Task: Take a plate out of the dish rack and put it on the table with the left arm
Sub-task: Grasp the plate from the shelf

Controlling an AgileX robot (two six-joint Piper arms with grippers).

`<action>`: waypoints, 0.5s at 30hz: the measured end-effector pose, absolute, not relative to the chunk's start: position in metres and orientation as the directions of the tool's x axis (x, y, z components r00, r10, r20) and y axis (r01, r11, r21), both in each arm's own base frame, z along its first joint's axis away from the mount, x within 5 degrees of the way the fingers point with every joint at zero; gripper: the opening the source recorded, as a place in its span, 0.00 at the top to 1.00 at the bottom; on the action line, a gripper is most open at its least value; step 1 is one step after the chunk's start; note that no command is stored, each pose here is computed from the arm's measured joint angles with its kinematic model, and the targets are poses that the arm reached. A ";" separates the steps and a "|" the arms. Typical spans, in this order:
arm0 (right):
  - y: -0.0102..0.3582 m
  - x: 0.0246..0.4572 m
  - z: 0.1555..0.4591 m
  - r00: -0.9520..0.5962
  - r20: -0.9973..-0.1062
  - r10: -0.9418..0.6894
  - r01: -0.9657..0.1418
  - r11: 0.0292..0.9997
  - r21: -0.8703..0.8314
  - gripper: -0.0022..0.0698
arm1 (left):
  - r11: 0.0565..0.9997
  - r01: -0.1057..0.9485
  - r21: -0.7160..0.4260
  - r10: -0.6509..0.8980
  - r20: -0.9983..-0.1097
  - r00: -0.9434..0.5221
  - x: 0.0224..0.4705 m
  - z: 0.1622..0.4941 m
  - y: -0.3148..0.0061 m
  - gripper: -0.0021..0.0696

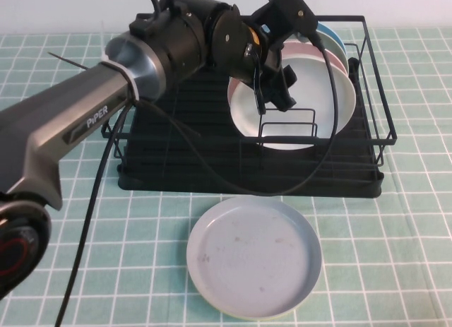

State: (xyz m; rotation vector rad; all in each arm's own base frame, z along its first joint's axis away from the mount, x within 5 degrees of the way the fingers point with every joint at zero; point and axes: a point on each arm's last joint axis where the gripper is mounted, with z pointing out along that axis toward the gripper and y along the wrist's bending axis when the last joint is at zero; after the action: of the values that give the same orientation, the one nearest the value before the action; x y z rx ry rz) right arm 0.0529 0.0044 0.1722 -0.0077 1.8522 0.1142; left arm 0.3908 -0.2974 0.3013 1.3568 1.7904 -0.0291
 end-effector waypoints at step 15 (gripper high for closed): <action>0.004 0.053 0.172 -0.281 -0.958 0.054 -0.064 0.995 0.075 1.00 | 0.350 0.742 0.572 0.849 -0.528 0.007 0.379 0.335 -0.277 0.87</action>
State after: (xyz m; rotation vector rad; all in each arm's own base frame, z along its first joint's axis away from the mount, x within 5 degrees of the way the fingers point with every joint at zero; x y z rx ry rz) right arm 0.0529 0.0044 0.1722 -0.0077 1.8522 0.1142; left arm 0.3789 -0.2770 0.3354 1.4164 1.7536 0.1560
